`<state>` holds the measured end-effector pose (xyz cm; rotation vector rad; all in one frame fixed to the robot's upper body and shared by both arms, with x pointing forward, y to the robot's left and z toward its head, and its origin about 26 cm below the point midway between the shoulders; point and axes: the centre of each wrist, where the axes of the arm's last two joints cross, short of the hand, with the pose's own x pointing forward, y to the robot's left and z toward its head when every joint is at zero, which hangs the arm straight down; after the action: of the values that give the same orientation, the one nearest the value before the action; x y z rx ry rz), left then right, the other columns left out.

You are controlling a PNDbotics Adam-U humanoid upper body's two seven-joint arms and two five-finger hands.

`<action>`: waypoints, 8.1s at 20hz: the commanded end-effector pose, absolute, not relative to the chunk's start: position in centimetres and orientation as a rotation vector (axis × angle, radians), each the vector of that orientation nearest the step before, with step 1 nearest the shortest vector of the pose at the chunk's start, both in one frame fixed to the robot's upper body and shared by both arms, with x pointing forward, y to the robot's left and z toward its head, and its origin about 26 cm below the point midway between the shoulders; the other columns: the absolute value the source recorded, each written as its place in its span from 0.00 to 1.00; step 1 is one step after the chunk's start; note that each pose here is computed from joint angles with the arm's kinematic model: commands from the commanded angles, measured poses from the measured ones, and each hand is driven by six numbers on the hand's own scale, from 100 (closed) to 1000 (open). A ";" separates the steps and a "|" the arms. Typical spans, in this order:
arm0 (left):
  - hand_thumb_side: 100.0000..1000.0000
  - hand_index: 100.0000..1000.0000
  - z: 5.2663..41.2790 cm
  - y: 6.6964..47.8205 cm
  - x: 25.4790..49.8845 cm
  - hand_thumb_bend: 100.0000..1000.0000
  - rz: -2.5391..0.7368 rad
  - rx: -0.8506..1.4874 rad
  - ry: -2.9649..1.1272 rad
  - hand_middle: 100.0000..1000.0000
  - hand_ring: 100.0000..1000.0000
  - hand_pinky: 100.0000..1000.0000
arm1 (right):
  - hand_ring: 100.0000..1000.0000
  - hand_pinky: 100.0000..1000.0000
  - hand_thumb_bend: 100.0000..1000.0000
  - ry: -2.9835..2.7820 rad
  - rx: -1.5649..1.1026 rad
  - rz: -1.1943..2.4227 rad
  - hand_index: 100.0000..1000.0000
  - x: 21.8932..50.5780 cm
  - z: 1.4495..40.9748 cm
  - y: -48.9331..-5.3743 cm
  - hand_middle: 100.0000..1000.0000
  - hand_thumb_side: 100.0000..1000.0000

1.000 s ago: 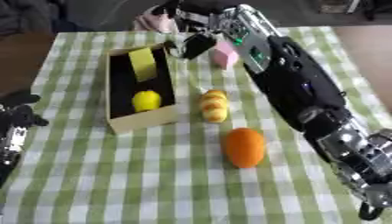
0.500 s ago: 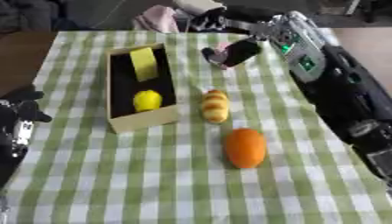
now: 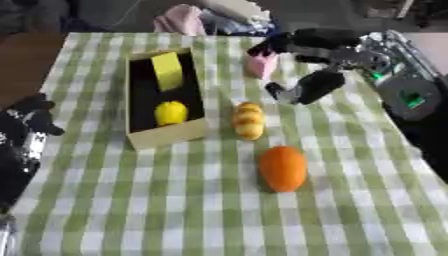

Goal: Pick up objects on the table and place them in the box.

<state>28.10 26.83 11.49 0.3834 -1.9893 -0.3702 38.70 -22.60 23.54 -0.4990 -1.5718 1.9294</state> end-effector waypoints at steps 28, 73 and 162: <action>0.78 0.84 11.7 27.4 27.9 0.23 -0.405 0.414 -1.983 0.70 0.51 0.73 | 0.92 0.89 0.00 -1.181 -0.365 2.143 0.95 37.3 16.4 -24.7 0.92 0.81; 0.78 0.84 11.8 27.7 28.0 0.22 -0.361 0.438 -1.984 0.71 0.52 0.72 | 0.77 0.82 0.00 -1.696 -0.504 1.908 0.28 40.6 27.0 -20.7 0.75 0.14; 0.75 0.82 12.4 27.0 28.4 0.16 0.030 0.454 -2.067 0.68 0.50 0.70 | 0.94 0.93 0.00 -1.677 -0.733 1.871 1.00 42.2 29.1 -19.2 0.95 0.29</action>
<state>28.54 26.40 11.81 0.4254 -2.0494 0.0429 42.94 -18.62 27.17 -0.6867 -1.6555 1.8578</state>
